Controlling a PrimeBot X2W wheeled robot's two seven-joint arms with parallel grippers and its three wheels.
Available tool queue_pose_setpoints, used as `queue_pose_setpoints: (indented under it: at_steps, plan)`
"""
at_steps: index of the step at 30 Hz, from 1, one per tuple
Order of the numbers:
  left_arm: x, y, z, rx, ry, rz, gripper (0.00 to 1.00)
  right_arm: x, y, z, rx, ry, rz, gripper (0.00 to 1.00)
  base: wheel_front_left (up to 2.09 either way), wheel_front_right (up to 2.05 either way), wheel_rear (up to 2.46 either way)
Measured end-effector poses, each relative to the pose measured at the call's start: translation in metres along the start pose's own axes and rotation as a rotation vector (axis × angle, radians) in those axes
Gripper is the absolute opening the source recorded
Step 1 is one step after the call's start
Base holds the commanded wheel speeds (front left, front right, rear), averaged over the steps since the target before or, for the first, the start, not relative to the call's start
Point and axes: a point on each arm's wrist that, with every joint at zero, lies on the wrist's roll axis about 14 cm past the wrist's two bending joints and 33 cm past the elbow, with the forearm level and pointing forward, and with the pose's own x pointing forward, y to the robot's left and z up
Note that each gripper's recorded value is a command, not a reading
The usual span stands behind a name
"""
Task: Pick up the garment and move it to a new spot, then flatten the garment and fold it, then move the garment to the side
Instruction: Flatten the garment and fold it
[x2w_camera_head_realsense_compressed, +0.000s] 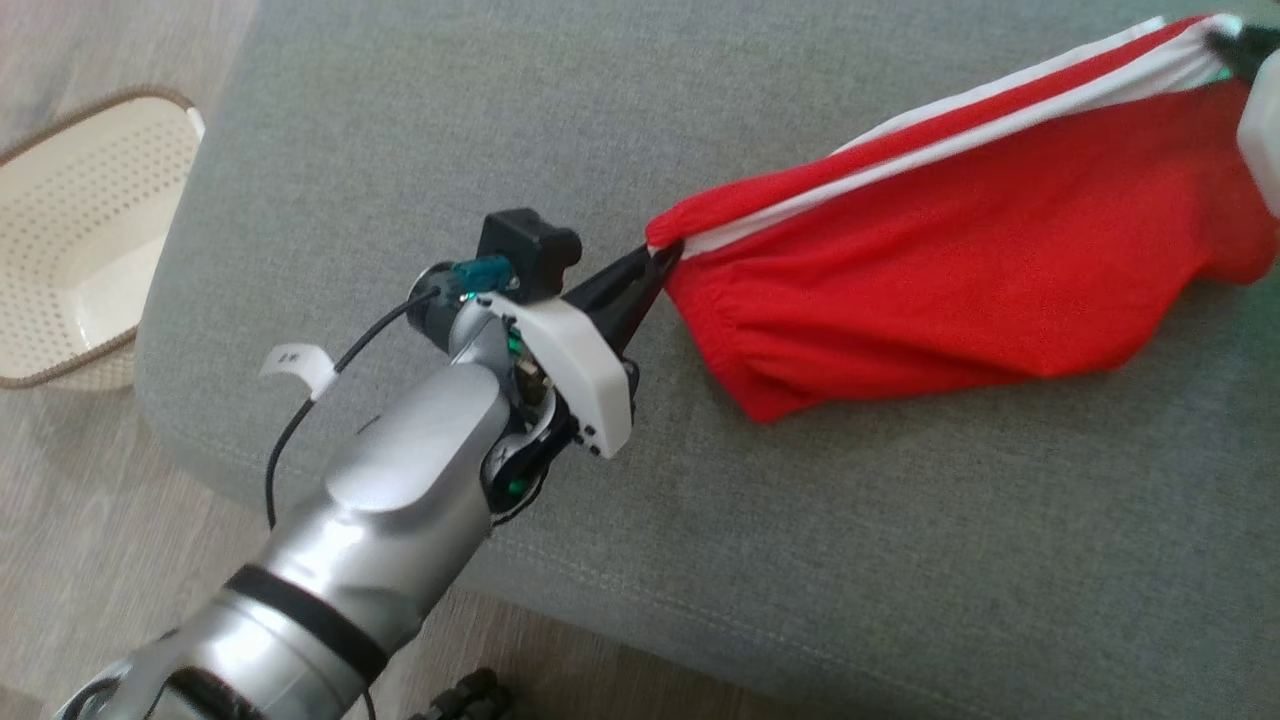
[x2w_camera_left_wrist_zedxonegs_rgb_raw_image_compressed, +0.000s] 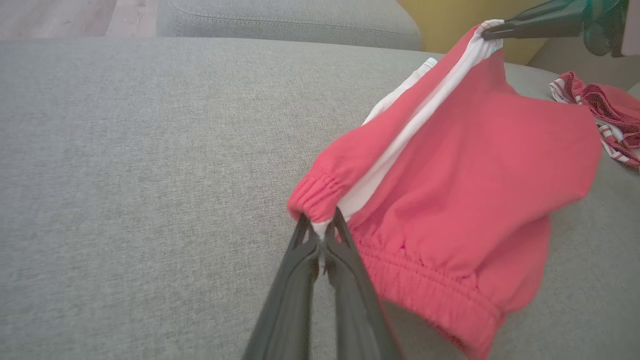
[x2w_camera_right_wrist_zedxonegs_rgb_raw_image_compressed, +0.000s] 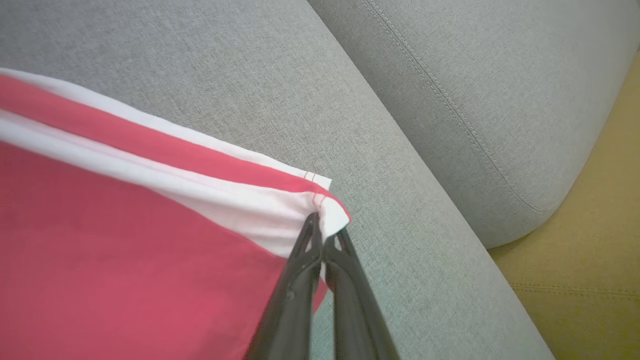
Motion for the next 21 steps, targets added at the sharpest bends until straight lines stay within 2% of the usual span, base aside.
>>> queue_pose_setpoints:
  at_steps: [2,3,4,5,6,7,15,21]
  plan:
    - [0.005,0.004,-0.003,0.003,0.01,0.008,0.0,0.007,-0.001,-0.002,0.001,0.007,-0.001,0.0,0.0,0.0,0.0]
    - [0.007,0.005,-0.005,0.001,0.018,0.013,0.0,0.011,-0.002,-0.003,0.0,0.01,-0.002,0.2,0.0,0.0,0.0]
    - [0.01,0.007,-0.008,0.004,0.03,0.016,0.0,0.015,-0.001,-0.003,0.0,0.011,0.0,0.71,0.0,0.0,0.0]
    - [0.012,0.009,-0.01,0.006,0.038,0.02,0.34,0.019,0.0,-0.004,0.0,0.013,0.001,1.0,0.0,0.0,0.0]
    - [0.014,0.011,-0.012,0.007,0.043,0.026,0.96,0.022,0.0,-0.006,0.001,0.015,0.001,1.0,0.0,0.0,0.0]
    - [0.016,0.016,-0.016,0.011,0.055,0.041,1.0,0.028,0.0,-0.007,0.003,0.012,-0.002,1.0,0.0,0.0,0.0]
    - [0.02,0.031,-0.01,0.017,0.027,0.111,1.0,0.026,-0.017,-0.006,0.031,-0.042,-0.071,1.0,0.0,0.0,0.0]
    - [0.014,0.042,0.033,-0.034,-0.113,0.189,1.0,0.002,-0.037,0.013,0.158,-0.199,-0.164,1.0,0.0,0.0,0.0]
